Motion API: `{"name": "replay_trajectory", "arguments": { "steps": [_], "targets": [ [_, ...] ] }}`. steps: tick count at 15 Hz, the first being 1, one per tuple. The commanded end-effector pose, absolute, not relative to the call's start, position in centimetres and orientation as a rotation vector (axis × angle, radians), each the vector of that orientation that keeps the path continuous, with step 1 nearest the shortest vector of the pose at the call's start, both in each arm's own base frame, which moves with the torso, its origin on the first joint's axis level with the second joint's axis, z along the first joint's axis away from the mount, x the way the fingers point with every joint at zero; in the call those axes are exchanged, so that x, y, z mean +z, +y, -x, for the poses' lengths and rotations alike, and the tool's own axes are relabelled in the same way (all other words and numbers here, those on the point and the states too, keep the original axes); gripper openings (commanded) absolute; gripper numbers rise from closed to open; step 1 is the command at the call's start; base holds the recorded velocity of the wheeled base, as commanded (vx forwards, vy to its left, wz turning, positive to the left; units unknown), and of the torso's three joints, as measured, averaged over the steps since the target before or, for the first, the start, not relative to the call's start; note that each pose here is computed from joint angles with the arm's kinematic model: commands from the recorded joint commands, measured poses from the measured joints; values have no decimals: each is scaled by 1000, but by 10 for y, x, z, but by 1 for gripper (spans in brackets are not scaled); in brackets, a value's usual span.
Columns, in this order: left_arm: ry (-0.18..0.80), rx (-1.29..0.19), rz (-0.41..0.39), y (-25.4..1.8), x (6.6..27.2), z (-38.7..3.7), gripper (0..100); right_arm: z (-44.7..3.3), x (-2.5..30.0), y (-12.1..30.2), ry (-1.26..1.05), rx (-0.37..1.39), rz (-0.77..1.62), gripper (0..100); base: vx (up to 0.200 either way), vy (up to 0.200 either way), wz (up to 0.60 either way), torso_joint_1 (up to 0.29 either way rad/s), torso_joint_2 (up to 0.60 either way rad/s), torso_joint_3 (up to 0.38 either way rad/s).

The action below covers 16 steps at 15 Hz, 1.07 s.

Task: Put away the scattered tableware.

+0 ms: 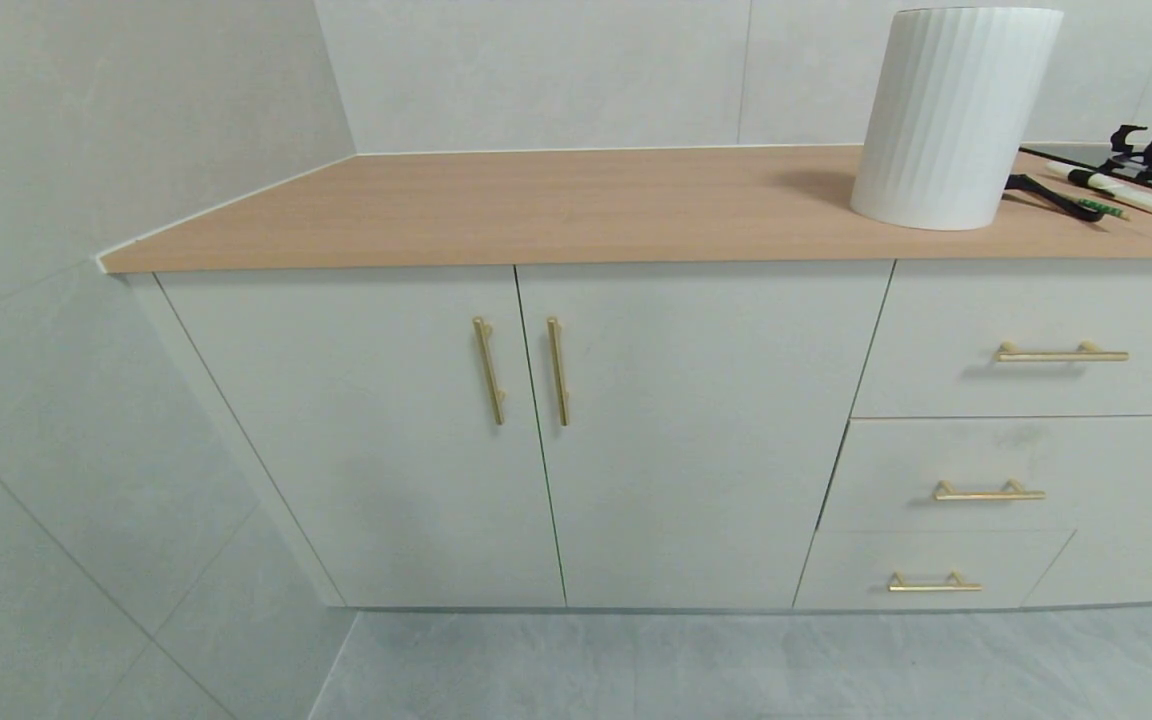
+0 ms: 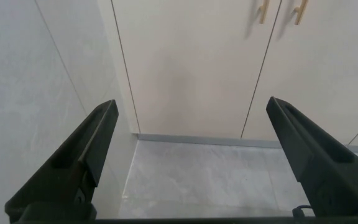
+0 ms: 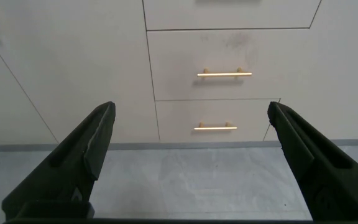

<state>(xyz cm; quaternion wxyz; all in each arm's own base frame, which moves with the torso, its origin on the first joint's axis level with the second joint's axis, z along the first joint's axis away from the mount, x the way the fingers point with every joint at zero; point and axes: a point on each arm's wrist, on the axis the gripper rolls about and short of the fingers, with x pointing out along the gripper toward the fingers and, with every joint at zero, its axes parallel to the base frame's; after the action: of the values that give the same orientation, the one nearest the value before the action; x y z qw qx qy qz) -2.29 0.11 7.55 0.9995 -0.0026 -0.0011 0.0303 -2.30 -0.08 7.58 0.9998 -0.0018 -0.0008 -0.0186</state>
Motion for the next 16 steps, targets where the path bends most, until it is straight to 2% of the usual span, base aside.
{"name": "replay_trajectory", "arguments": {
  "steps": [1,2,16],
  "targets": [
    [-2,61,5,1,76,23,100,23,76,-1,2,-37,5,100,0,0,0,0,0,0],
    [-2,61,5,1,76,23,100,23,76,-1,0,-37,5,100,0,0,0,0,0,0],
    [-2,61,8,1,76,23,100,23,76,-1,0,-37,2,100,0,-200,0,4,3,2]
  ]
}}
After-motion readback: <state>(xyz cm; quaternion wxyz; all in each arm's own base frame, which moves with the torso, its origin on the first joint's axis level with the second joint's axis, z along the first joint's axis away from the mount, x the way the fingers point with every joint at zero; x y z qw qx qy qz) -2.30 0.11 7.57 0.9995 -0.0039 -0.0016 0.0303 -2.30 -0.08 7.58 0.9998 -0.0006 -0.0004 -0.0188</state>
